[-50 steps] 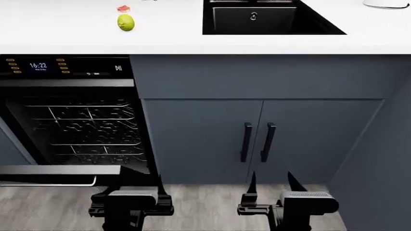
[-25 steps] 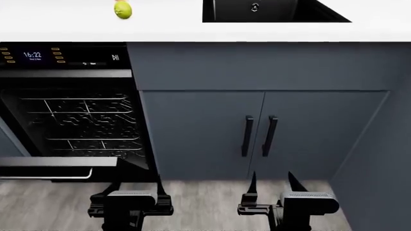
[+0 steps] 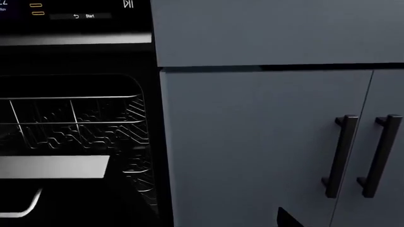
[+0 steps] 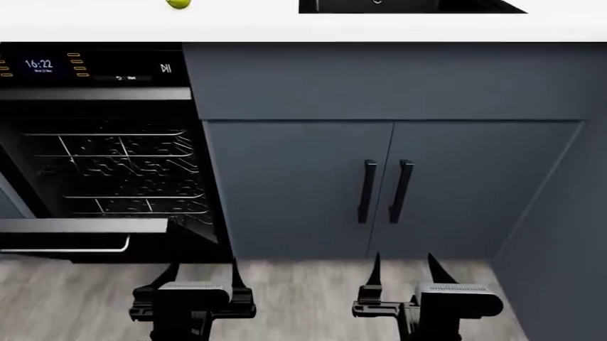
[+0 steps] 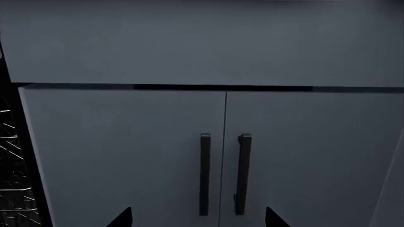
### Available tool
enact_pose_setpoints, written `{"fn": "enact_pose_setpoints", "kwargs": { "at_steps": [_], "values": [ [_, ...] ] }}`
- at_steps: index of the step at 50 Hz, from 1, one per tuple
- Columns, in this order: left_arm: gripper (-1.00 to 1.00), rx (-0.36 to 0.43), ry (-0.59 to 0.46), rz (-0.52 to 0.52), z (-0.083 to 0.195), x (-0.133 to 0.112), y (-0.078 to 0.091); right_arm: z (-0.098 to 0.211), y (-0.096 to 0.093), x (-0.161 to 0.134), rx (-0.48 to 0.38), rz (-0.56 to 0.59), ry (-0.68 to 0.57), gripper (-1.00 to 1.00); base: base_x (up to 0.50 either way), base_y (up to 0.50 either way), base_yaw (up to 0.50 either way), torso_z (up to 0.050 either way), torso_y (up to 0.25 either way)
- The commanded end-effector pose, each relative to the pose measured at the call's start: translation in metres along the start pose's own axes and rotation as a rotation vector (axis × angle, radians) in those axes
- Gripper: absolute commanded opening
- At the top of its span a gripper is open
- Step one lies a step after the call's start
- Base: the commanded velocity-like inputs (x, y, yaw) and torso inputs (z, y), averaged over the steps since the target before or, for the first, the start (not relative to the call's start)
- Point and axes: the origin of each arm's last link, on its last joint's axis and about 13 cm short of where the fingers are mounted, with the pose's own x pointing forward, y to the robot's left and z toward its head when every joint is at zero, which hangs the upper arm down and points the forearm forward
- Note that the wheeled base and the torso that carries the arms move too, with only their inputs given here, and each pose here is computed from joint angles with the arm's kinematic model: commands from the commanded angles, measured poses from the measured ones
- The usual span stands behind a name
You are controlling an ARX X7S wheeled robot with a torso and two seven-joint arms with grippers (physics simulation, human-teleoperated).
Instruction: Close the dishwasher door
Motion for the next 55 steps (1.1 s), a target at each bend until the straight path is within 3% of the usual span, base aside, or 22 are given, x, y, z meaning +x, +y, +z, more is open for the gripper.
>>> {"fn": "enact_pose_setpoints", "kwargs": {
  "at_steps": [1,55],
  "values": [
    [1.00,-0.002,-0.003,0.002,0.0007,-0.0006,-0.0001,0.0002,-0.0003,-0.0001,-0.001,-0.004,0.002,1.00,0.00,0.00,0.00,-0.050,0.000],
    [1.00,0.010,0.007,0.011,-0.0003,0.0008,-0.0004,-0.0016,0.0001,0.0003,0.010,0.009,0.029,1.00,0.00,0.00,0.00,-0.050,0.000]
  ]
}}
